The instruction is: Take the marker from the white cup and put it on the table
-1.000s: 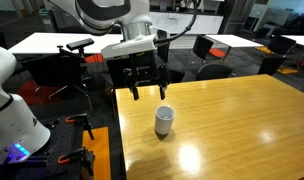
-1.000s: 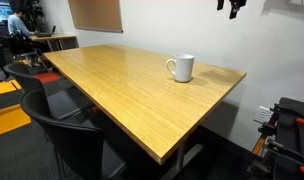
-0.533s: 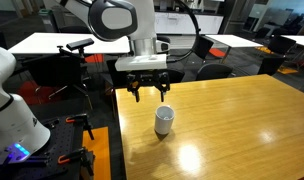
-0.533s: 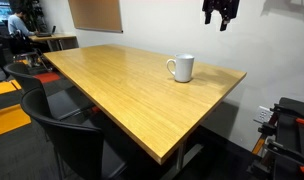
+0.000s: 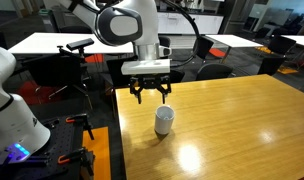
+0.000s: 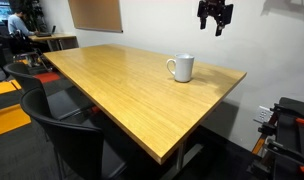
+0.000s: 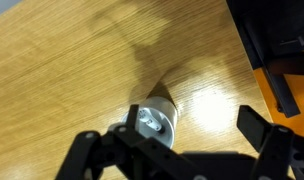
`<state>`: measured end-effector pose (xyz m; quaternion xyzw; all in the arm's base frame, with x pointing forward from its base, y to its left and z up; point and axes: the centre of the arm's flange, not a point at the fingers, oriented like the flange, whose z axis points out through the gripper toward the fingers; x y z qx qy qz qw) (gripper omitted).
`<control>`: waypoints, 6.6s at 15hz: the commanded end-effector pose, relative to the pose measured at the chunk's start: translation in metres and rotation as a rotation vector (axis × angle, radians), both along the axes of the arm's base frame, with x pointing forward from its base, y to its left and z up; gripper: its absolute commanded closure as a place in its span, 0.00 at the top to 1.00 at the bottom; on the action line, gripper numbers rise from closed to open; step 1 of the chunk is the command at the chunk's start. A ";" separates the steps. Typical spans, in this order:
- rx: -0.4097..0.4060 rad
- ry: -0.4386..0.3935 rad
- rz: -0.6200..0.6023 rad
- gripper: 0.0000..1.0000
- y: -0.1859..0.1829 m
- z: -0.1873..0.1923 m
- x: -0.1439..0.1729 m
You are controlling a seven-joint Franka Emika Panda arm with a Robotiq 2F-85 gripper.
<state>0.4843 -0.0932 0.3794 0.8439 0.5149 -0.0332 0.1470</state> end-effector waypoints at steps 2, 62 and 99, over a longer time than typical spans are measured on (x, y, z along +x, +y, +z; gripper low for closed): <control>0.040 -0.037 0.004 1.00 -0.002 -0.006 0.011; -0.034 0.209 0.191 0.45 0.013 -0.105 0.111; 0.013 0.028 0.289 0.05 0.089 0.022 0.085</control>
